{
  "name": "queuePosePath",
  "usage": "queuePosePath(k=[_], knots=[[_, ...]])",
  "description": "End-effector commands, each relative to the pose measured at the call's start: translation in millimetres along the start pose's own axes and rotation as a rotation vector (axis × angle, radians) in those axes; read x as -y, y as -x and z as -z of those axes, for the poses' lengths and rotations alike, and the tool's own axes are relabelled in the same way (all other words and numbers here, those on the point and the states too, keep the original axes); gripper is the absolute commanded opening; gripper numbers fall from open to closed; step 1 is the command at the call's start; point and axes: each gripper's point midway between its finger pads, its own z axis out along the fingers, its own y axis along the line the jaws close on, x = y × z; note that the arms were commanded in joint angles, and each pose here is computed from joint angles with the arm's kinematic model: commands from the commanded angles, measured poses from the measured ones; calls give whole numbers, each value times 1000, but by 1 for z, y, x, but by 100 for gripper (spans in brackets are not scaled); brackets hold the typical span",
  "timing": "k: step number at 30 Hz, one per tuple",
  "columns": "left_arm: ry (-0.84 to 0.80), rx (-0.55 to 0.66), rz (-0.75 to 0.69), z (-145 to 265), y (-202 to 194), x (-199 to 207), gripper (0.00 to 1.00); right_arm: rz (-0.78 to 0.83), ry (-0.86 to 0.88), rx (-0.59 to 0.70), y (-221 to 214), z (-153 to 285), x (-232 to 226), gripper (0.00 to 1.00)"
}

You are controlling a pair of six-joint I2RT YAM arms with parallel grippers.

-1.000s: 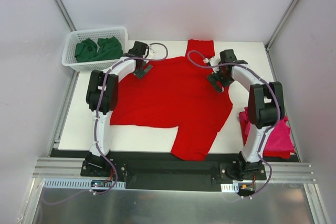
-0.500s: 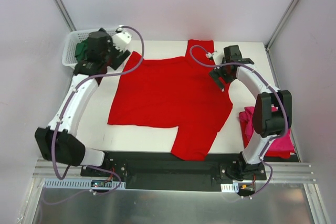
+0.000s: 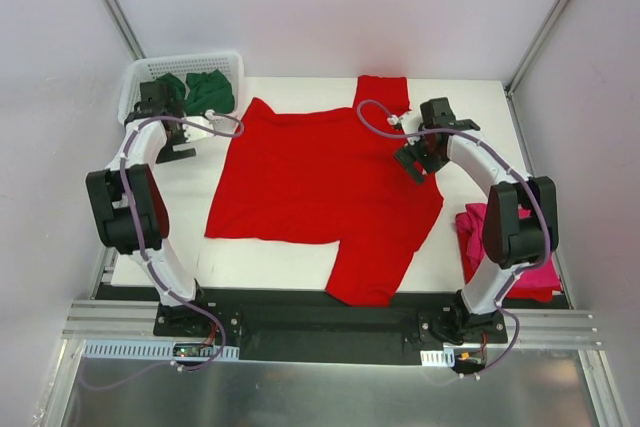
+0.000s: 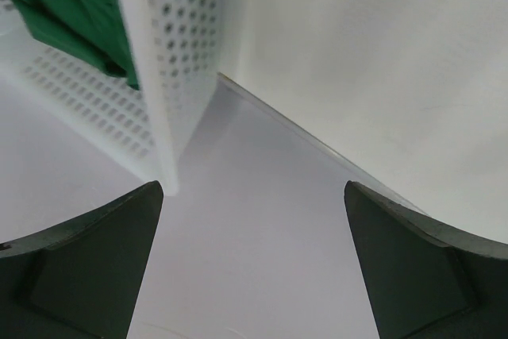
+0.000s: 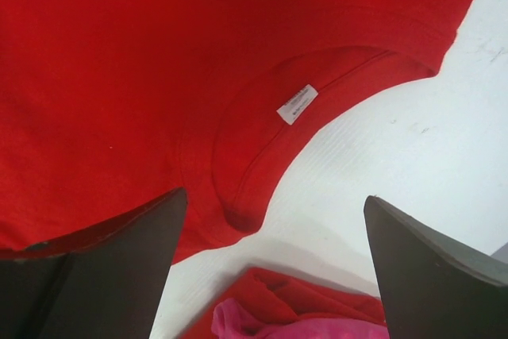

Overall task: Fold and stack the t-shirts
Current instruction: Flatten out the tshirt

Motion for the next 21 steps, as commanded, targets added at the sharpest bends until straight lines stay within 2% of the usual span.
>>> queuePosePath(k=[1,7,13,14,15,16,18,21], knots=[[88,2,-105,-2,0,-59,99,-20,-13,4,-9,20,-3,96],[85,-48,-91,-38,-7,-84,99,-22,-15,-12,-18,22,-7,96],[36,-109,-92,-75,-17,-80,99,-38,-4,-14,-19,23,-10,96],[17,-115,-83,-85,-17,-74,93,-38,-1,-14,-19,22,-11,96],[11,-122,-78,-88,-19,-73,78,-37,-1,-14,-18,23,-11,96],[10,-129,-75,-90,-20,-74,58,-35,1,-20,-19,22,-11,96],[5,-135,-36,-98,-21,-71,0,-32,3,-24,-20,21,-12,96],[32,-134,45,-100,-19,-79,0,-25,9,-28,-20,19,-12,96]])
